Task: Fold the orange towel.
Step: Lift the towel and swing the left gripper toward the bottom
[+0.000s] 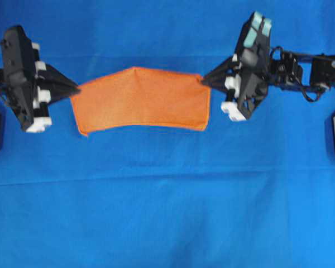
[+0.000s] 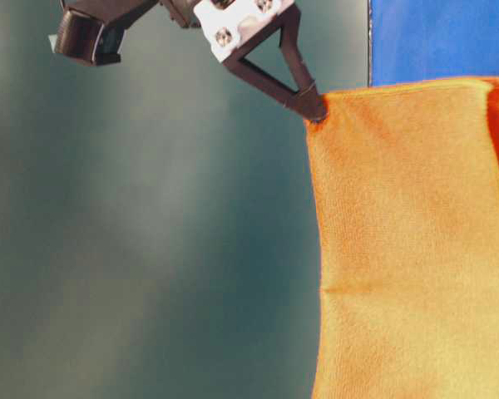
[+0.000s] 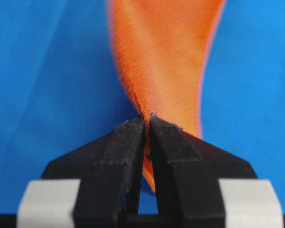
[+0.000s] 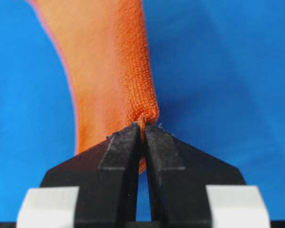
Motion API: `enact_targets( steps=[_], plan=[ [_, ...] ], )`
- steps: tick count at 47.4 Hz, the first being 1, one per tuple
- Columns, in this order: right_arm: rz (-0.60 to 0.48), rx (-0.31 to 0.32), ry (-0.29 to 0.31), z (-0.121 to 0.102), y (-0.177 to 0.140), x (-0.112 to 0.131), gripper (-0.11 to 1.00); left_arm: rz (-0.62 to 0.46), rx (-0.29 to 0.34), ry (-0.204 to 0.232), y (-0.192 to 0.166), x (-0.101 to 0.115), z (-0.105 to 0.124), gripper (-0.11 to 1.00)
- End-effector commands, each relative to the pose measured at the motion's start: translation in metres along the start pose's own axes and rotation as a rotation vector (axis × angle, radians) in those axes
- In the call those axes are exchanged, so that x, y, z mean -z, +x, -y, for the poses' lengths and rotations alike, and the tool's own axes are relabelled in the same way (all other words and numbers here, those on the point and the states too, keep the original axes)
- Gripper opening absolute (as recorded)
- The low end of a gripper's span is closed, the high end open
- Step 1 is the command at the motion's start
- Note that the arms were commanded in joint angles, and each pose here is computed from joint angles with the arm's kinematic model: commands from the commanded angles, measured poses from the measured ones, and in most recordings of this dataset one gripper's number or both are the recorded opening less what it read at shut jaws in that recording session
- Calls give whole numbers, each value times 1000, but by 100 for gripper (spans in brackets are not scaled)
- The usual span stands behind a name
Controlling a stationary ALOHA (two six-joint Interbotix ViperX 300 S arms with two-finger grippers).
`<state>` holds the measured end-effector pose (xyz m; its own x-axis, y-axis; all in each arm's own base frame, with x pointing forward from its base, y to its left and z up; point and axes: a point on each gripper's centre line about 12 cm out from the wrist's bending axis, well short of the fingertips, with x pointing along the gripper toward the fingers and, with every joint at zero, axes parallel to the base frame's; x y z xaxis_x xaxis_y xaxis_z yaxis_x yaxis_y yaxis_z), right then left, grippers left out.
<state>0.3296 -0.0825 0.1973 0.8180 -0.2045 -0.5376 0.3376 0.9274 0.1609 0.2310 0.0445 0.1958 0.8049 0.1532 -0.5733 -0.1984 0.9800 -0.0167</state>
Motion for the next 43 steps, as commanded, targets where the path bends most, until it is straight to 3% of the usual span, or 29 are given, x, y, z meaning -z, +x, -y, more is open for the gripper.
enact_targets(
  steps=[1, 18, 30, 36, 43],
  plan=[
    [49, 26, 12, 11, 0, -18, 3, 65, 36, 23, 3, -15, 11, 3],
    [74, 165, 16, 71, 15, -43, 3, 147, 177, 81, 41, -47, 62, 3],
    [95, 203, -27, 91, 35, -67, 3, 169, 235, 146, 84, -81, 100, 3],
    [109, 214, -47, 97, 43, -82, 3, 196, 254, 193, 100, -99, 116, 3],
    [115, 224, -57, 101, 52, -94, 3, 236, 266, 288, 112, -117, 133, 3]
  ],
)
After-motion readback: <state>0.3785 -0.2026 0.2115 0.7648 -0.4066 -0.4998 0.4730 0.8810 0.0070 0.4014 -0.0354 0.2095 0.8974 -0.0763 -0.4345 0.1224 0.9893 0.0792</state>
